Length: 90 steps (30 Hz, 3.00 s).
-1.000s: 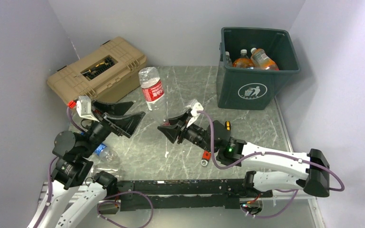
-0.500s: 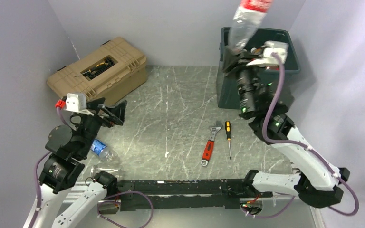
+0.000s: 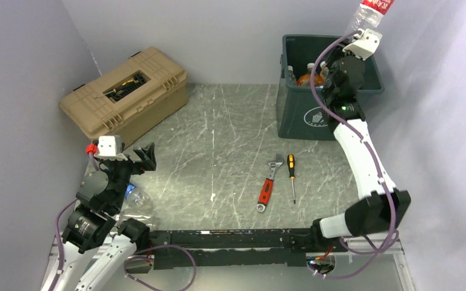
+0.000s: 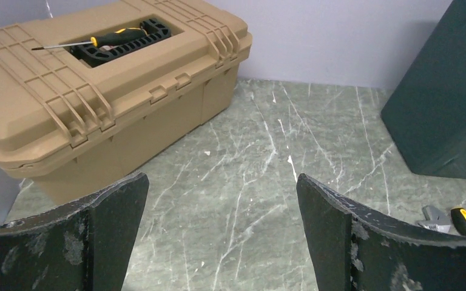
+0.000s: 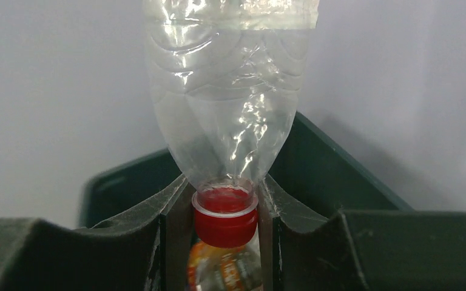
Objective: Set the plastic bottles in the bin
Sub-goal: Place the plastic bottle in the trash bin, then pick up the plastic bottle at the center of the board.
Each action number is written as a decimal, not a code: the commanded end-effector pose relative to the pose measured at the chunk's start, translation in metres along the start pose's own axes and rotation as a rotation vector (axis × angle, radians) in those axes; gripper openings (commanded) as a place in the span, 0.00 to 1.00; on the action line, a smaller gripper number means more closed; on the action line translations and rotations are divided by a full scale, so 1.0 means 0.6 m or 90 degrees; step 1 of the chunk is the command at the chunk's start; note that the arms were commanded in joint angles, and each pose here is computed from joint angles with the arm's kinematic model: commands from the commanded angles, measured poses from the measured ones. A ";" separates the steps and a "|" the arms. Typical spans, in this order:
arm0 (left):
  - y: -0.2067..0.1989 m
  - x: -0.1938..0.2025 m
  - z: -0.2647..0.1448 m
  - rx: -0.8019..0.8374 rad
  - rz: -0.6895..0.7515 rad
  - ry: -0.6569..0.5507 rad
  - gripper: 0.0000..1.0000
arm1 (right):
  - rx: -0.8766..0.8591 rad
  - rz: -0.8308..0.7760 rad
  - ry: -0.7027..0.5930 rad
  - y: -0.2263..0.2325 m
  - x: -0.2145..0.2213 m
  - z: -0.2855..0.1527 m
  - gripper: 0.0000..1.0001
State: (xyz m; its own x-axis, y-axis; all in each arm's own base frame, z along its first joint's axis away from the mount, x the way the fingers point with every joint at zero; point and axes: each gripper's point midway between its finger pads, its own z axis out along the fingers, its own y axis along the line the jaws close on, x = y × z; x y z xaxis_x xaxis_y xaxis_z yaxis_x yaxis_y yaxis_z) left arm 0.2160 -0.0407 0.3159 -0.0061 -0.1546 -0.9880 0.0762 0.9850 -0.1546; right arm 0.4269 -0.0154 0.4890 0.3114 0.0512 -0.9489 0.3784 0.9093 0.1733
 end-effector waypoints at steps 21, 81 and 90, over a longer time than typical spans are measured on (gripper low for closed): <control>-0.007 -0.005 -0.001 0.014 -0.006 -0.009 0.97 | -0.022 0.005 0.135 0.001 0.186 0.149 0.98; 0.247 0.338 0.010 -0.741 -0.298 0.469 0.99 | -0.608 0.297 0.607 0.220 0.500 -0.681 1.00; 0.263 0.418 0.008 -0.746 -0.367 0.514 0.99 | -0.600 0.322 0.595 0.200 0.487 -0.683 1.00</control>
State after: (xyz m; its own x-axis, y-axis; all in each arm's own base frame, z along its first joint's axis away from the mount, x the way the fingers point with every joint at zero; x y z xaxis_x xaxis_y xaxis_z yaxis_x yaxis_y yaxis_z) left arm 0.2205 0.0759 0.0583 -0.3473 -0.7846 -0.5137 -0.9171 0.3985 0.0113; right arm 0.2034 0.2767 0.1073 -0.6187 0.3102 -0.7218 -0.4145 0.6515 0.6354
